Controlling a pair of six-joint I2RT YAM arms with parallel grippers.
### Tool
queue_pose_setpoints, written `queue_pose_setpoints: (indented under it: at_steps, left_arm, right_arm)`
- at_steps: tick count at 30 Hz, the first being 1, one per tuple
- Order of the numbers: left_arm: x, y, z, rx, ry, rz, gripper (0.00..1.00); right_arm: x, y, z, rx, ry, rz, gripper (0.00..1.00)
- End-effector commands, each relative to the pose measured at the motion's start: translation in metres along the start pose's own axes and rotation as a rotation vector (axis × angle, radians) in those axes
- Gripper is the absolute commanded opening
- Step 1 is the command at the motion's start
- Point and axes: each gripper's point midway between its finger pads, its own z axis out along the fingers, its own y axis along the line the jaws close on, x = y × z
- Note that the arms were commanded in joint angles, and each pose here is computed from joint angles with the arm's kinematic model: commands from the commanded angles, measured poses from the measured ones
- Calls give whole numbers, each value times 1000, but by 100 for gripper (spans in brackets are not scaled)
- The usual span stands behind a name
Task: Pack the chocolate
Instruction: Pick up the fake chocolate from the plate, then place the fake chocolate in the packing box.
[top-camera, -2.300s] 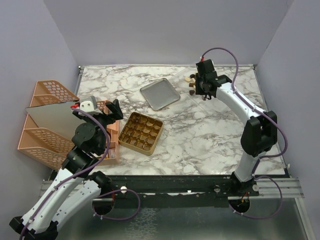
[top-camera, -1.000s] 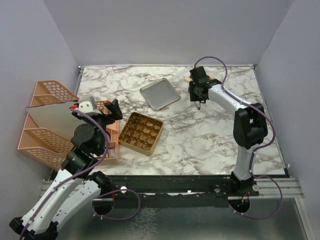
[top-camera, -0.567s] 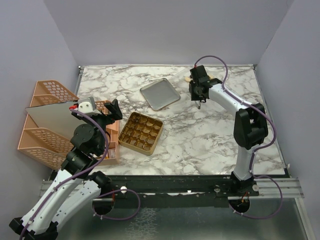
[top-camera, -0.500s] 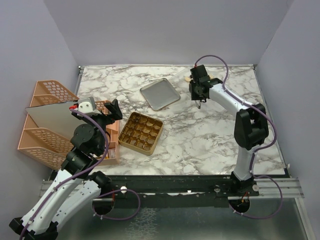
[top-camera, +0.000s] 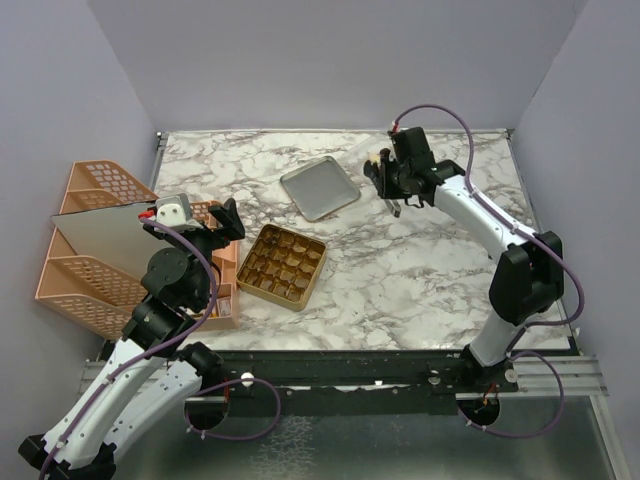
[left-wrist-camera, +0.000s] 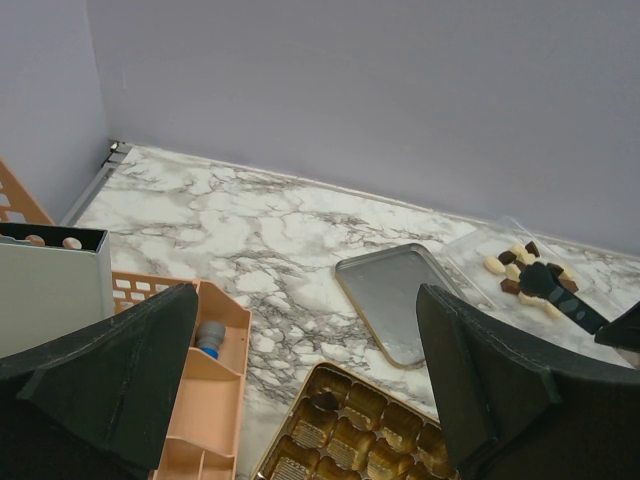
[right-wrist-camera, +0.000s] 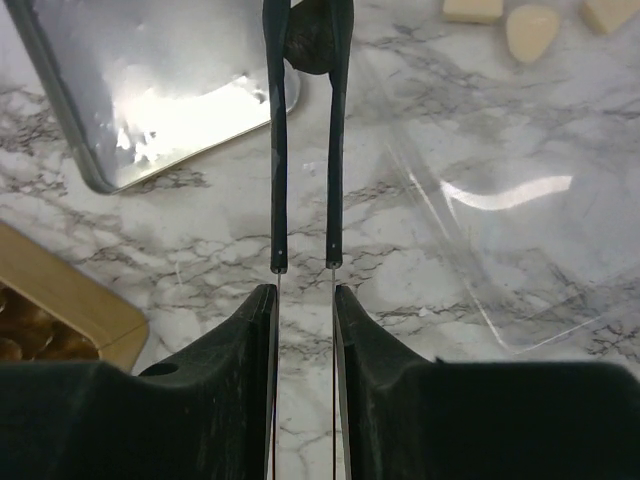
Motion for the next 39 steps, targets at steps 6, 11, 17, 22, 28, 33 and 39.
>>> queue_pose_setpoints:
  at_steps: [6, 11, 17, 22, 28, 33, 39]
  left_arm:
    - [1, 1, 0, -5, -7, 4, 99]
    - [1, 2, 0, -9, -8, 5, 99]
    - [-1, 4, -1, -13, -13, 2, 99]
    - [0, 4, -1, -13, -12, 3, 99]
    - [0, 4, -1, -13, -12, 3, 99]
    - [0, 3, -1, -11, -10, 4, 99]
    - [1, 3, 0, -14, -9, 5, 99]
  right_arm:
    - [28, 82, -31, -276, 29, -22, 27]
    - [37, 113, -45, -371, 38, -44, 27]
    - [54, 147, -54, -430, 63, -92, 27]
    - [64, 166, -57, -455, 76, -115, 27]
    - [80, 186, -62, -483, 108, -151, 28]
    - [90, 192, -62, -488, 129, -164, 28]
    - [101, 202, -63, -508, 155, -183, 28]
